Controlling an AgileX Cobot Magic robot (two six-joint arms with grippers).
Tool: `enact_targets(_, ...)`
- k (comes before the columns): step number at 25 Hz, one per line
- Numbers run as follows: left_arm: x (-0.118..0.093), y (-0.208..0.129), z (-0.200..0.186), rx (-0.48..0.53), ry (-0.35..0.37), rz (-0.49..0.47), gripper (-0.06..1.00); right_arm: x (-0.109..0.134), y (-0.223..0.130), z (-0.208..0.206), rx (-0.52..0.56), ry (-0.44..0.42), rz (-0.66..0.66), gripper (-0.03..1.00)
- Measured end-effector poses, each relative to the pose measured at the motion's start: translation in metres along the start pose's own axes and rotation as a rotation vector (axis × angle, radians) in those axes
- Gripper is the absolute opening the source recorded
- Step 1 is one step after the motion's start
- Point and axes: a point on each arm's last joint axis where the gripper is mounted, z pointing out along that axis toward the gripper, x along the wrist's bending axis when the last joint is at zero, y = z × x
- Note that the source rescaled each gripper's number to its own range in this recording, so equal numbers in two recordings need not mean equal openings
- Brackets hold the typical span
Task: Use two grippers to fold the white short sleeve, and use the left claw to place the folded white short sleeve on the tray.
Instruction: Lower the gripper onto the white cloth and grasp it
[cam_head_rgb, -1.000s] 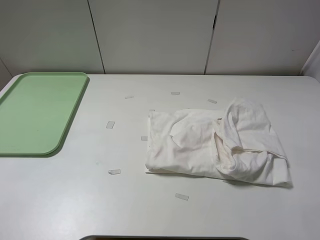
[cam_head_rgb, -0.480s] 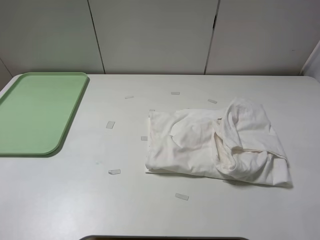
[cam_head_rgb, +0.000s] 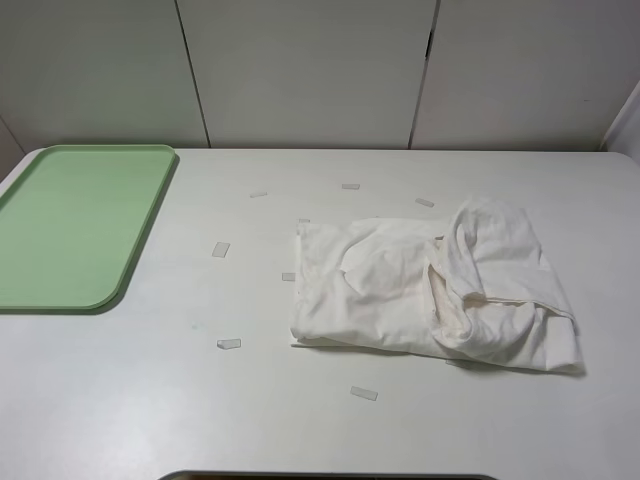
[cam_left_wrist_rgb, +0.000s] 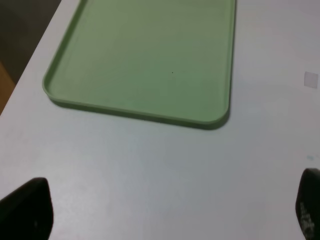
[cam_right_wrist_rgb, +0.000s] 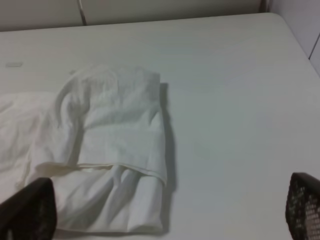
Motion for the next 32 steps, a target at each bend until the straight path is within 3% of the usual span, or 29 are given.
enact_targets(14,0.001,0.000,0.000,-0.001,0.013,0.007,0.97,0.000,0.000,0.000,-0.001,0.000,0.000,1.00)
enact_targets(20,0.000,0.000,0.000,0.000,0.002,0.054,0.97,0.000,0.000,0.000,-0.001,0.000,0.000,1.00)
enact_targets(29,-0.009,0.055,0.019,0.173,-0.067,0.073,0.99,0.000,0.000,0.000,-0.001,0.000,0.000,1.00)
enact_targets(32,-0.017,0.085,0.045,0.270,-0.126,0.082,0.99,0.000,0.000,0.000,-0.001,0.000,0.000,1.00)
